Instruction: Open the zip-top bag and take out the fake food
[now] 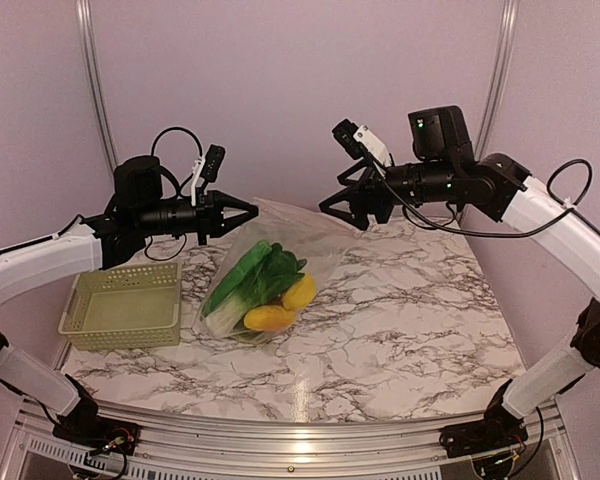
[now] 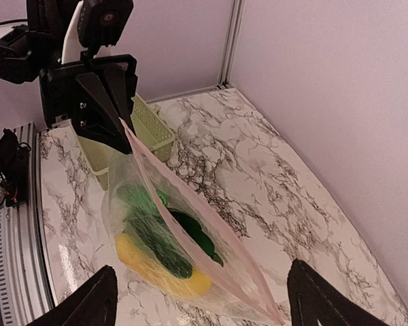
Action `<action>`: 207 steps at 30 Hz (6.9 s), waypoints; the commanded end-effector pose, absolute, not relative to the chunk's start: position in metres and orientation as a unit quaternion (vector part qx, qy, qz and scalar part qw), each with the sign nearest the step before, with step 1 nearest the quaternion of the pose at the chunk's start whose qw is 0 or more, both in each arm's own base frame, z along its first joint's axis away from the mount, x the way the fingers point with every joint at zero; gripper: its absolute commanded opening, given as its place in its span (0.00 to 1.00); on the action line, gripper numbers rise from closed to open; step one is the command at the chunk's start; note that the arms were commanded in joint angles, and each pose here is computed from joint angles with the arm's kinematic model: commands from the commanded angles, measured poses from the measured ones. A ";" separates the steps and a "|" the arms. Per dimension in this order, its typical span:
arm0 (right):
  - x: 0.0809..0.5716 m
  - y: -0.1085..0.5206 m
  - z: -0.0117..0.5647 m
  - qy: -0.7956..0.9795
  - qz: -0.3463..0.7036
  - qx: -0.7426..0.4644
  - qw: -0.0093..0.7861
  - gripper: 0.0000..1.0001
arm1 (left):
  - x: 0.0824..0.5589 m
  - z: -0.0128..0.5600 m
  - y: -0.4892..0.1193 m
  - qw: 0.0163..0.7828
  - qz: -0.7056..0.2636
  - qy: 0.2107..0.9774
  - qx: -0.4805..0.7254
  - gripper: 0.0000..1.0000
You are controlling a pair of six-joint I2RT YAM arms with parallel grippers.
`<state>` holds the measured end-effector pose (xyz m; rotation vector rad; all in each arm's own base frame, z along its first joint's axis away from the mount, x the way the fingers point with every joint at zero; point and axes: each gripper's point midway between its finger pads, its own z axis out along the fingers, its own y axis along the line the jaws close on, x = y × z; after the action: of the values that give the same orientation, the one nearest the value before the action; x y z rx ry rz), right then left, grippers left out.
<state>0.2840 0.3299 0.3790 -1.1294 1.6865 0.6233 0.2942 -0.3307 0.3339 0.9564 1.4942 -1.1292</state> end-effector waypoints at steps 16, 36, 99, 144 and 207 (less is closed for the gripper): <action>0.297 0.345 0.340 0.704 0.247 -0.507 0.432 0.43 | 0.257 0.366 -0.330 0.506 -0.476 0.556 0.456 0.00; 0.295 0.348 0.298 0.720 0.249 -0.518 0.388 0.38 | 0.255 0.367 -0.328 0.506 -0.477 0.554 0.457 0.00; 0.429 0.428 0.293 0.850 0.385 -0.125 0.336 0.00 | 0.392 0.222 -0.302 0.295 -0.364 0.881 -0.071 0.99; 0.323 0.408 0.214 0.857 0.392 -0.292 0.162 0.00 | 0.279 0.201 -0.310 0.487 -0.231 0.764 0.355 0.47; 0.311 0.461 0.174 0.831 0.437 -0.326 0.111 0.00 | 0.248 0.082 -0.325 0.461 -0.183 0.800 0.338 0.46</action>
<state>0.3033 0.4435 0.1456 -0.9471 2.5595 1.2206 0.2626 -0.3129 0.0588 0.8184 2.0403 -0.3319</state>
